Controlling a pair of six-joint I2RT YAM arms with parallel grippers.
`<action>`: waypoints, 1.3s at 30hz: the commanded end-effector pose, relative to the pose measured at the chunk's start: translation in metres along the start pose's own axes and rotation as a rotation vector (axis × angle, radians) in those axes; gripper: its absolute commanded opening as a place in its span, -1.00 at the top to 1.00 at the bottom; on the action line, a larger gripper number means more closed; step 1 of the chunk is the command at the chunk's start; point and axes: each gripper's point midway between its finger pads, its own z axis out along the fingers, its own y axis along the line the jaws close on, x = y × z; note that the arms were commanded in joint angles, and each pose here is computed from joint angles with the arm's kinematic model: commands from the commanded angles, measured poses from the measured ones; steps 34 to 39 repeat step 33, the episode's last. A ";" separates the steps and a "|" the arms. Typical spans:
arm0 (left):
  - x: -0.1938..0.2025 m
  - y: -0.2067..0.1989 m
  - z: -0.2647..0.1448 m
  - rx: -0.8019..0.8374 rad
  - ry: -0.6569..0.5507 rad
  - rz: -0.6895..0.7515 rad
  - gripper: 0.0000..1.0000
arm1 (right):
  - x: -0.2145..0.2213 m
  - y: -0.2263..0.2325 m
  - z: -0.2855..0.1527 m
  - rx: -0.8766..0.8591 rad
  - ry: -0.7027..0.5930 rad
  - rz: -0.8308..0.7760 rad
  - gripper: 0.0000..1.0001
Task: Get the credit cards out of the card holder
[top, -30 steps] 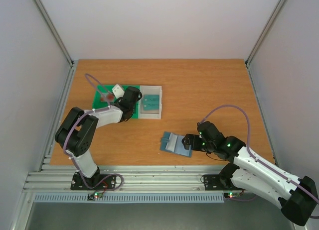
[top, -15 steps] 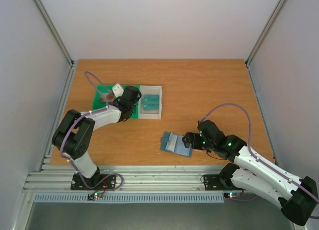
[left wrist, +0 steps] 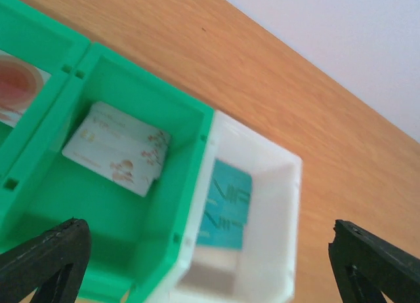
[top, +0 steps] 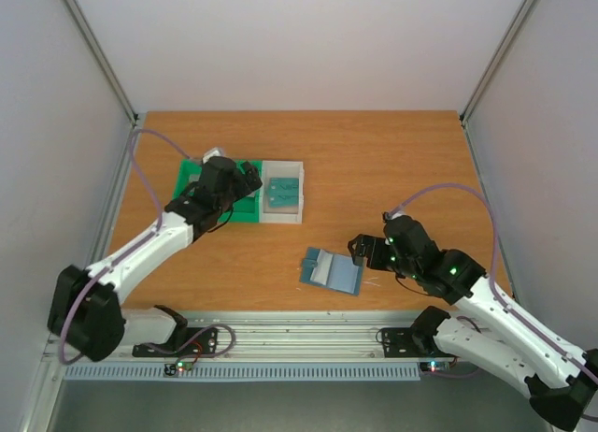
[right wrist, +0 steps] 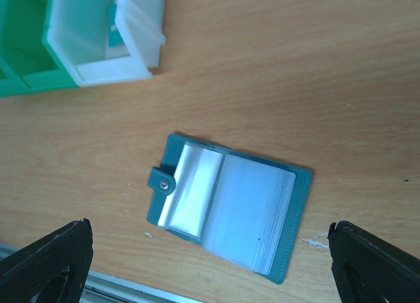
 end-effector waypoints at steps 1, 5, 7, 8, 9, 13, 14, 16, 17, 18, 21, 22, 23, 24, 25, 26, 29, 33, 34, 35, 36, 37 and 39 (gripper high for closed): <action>0.025 -0.011 -0.040 0.148 0.155 0.126 -0.99 | -0.017 0.004 -0.028 -0.015 -0.076 0.013 -0.97; 0.037 -0.024 -0.079 0.278 0.246 0.209 -0.99 | -0.025 0.008 -0.044 -0.023 -0.103 0.005 -0.97; 0.044 -0.032 -0.098 0.364 0.284 0.242 -0.99 | -0.027 0.006 -0.050 -0.002 -0.102 -0.003 -0.97; 0.047 -0.035 -0.108 0.411 0.294 0.259 -0.99 | -0.029 0.004 -0.054 0.007 -0.106 -0.005 -0.97; 0.052 -0.038 -0.116 0.455 0.310 0.265 -0.99 | -0.030 0.003 -0.056 0.016 -0.112 -0.007 -0.97; 0.061 -0.045 -0.147 0.582 0.338 0.282 -0.99 | -0.038 0.005 -0.069 0.000 -0.153 -0.014 -0.97; 0.060 -0.044 -0.151 0.593 0.329 0.282 -0.99 | -0.040 0.007 -0.072 -0.009 -0.161 -0.013 -0.97; 0.058 -0.043 -0.161 0.616 0.305 0.283 -0.99 | -0.043 0.011 -0.079 -0.025 -0.169 -0.014 -0.97; 0.056 -0.044 -0.166 0.629 0.290 0.288 -0.99 | -0.044 0.013 -0.082 -0.032 -0.170 -0.017 -0.97; 0.055 -0.043 -0.171 0.639 0.275 0.290 -0.99 | -0.045 0.014 -0.084 -0.039 -0.170 -0.017 -0.97; 0.052 -0.041 -0.179 0.653 0.245 0.285 -0.99 | -0.042 0.017 -0.088 -0.061 -0.160 -0.022 -0.97; 0.051 -0.040 -0.181 0.656 0.238 0.285 -0.99 | -0.041 0.018 -0.088 -0.068 -0.159 -0.022 -0.97; 0.051 -0.038 -0.182 0.651 0.232 0.287 -0.99 | -0.040 0.017 -0.088 -0.072 -0.157 -0.022 -0.97; 0.051 -0.037 -0.182 0.645 0.228 0.292 -0.99 | -0.038 0.017 -0.087 -0.078 -0.156 -0.020 -0.97; 0.052 -0.034 -0.182 0.636 0.227 0.297 -0.99 | -0.037 0.017 -0.086 -0.086 -0.155 -0.018 -0.97; 0.053 -0.032 -0.180 0.628 0.230 0.301 -0.99 | -0.035 0.017 -0.085 -0.093 -0.152 -0.015 -0.97; 0.059 -0.025 -0.171 0.597 0.246 0.298 -0.99 | -0.031 0.016 -0.080 -0.103 -0.145 -0.001 -0.97; 0.064 -0.025 -0.165 0.594 0.266 0.284 -0.99 | -0.027 0.014 -0.075 -0.096 -0.131 0.008 -0.97; 0.064 -0.025 -0.165 0.594 0.266 0.284 -0.99 | -0.027 0.014 -0.075 -0.096 -0.131 0.008 -0.97; 0.064 -0.025 -0.165 0.594 0.266 0.284 -0.99 | -0.027 0.014 -0.075 -0.096 -0.131 0.008 -0.97; 0.064 -0.025 -0.165 0.594 0.266 0.284 -0.99 | -0.027 0.014 -0.075 -0.096 -0.131 0.008 -0.97; 0.064 -0.025 -0.165 0.594 0.266 0.284 -0.99 | -0.027 0.014 -0.075 -0.096 -0.131 0.008 -0.97; 0.064 -0.025 -0.165 0.594 0.266 0.284 -0.99 | -0.027 0.014 -0.075 -0.096 -0.131 0.008 -0.97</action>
